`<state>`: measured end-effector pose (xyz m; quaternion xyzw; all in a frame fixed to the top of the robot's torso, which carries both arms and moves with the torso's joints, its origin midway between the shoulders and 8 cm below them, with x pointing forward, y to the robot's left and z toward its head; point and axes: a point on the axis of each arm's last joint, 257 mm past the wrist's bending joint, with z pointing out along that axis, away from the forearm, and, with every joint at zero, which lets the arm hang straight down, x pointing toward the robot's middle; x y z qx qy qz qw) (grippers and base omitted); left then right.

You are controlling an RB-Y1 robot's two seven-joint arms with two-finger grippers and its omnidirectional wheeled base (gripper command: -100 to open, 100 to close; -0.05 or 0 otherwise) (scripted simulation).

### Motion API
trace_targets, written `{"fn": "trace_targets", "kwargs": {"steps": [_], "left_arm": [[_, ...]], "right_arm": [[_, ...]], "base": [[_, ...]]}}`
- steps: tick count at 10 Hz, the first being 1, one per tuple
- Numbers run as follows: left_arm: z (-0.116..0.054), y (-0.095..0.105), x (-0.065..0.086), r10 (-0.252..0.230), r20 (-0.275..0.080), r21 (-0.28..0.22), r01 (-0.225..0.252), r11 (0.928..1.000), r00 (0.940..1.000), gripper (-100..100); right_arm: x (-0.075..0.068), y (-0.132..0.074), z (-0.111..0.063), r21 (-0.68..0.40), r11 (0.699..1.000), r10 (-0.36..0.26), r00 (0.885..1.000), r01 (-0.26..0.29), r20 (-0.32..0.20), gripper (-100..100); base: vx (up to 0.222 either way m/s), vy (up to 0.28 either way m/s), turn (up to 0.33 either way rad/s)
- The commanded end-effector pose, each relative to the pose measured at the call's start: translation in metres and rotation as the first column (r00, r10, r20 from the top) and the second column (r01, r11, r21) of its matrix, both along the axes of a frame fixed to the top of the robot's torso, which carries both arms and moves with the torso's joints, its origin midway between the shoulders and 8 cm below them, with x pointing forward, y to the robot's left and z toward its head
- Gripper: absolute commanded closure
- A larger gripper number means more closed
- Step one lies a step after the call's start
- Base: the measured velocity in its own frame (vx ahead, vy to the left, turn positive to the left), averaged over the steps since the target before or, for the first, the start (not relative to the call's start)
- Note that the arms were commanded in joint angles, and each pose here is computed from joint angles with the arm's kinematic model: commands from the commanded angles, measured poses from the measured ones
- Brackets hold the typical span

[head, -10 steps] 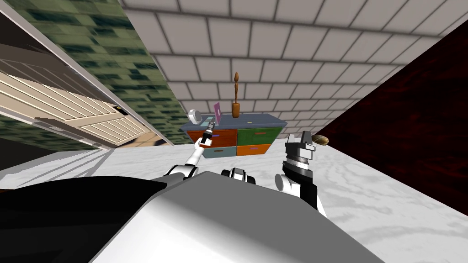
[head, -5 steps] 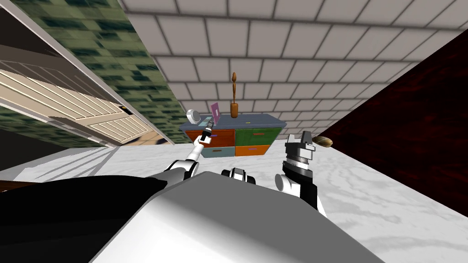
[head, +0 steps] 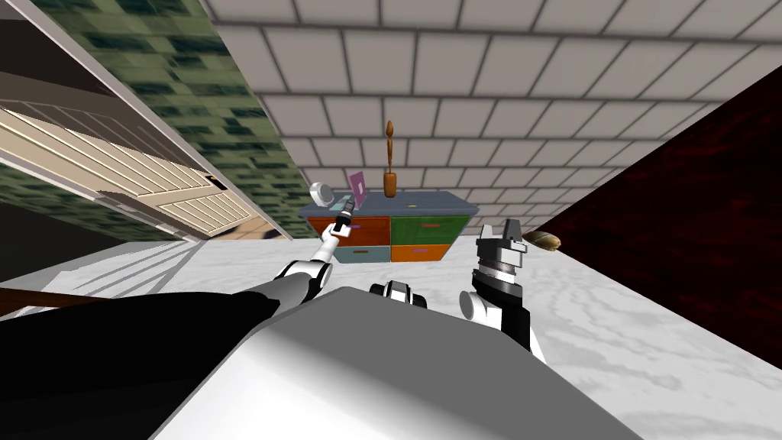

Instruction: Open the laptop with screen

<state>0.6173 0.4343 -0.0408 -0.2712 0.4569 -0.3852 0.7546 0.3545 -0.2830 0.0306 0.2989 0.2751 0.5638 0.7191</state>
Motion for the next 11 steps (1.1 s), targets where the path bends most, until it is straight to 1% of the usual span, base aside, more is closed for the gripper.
{"fn": "trace_targets", "kwargs": {"steps": [1, 3, 4, 5, 6, 7, 8, 9, 10, 11], "left_arm": [[0.006, 0.018, 0.007, 0.028, -0.014, 0.006, -0.028, 0.9996, 0.9995, -100], [0.011, 0.03, 0.011, 0.048, -0.02, 0.011, -0.047, 0.9988, 0.9987, -100], [0.01, 0.027, 0.01, 0.041, -0.017, 0.01, -0.041, 0.9991, 0.999, -100], [0.024, 0.032, 0.015, 0.049, -0.018, 0.012, -0.049, 0.9987, 0.9986, -100], [0.028, 0.033, 0.016, 0.052, -0.018, 0.012, -0.051, 0.9986, 0.9985, -100], [0.024, 0.032, 0.016, 0.049, -0.016, 0.013, -0.049, 0.9987, 0.9987, -100], [0.011, 0.028, 0.01, 0.042, -0.018, 0.01, -0.042, 0.9991, 0.999, 100], [0.017, 0.031, 0.014, 0.047, -0.019, 0.01, -0.047, 0.9989, 0.9987, 100], [0.016, 0.047, 0.0, 0.071, -0.012, -0.006, -0.071, 0.9974, 0.9974, 100], [0.016, 0.049, -0.006, 0.067, -0.002, -0.024, -0.067, 0.9975, 0.9978, 100]], "right_arm": [[0.0, 0.0, 0.0, 0.0, 1.0, 0.0, 1.0, 0.0, 0.0, 0], [0.0, 0.0, 0.0, 0.0, 1.0, 0.0, 1.0, 0.0, 0.0, 0], [0.0, 0.0, 0.0, 0.0, 1.0, 0.0, 1.0, 0.0, 0.0, 0], [0.0, 0.0, 0.0, 0.0, 1.0, 0.0, 1.0, 0.0, 0.0, 0], [0.0, 0.0, 0.0, 0.0, 1.0, 0.0, 1.0, 0.0, 0.0, 0], [0.0, 0.0, 0.0, 0.0, 1.0, 0.0, 1.0, 0.0, 0.0, 0], [0.0, 0.0, 0.0, 0.0, 1.0, 0.0, 1.0, 0.0, 0.0, 0], [0.0, 0.0, 0.0, 0.0, 1.0, 0.0, 1.0, 0.0, 0.0, 0], [0.0, 0.0, 0.0, 0.0, 1.0, 0.0, 1.0, 0.0, 0.0, 0], [0.0, 0.0, 0.0, 0.0, 1.0, 0.0, 1.0, 0.0, 0.0, 0]], "base": [[0.025, -0.091, 0.05], [0.019, -0.063, 0.034], [0.008, -0.028, 0.011], [0.039, -0.004, -0.05], [0.062, 0.004, -0.049], [0.027, 0.004, -0.007], [-0.037, 0.002, 0.072], [-0.018, 0.005, 0.021], [0.056, -0.019, -0.039], [0.075, -0.022, -0.002]]}}
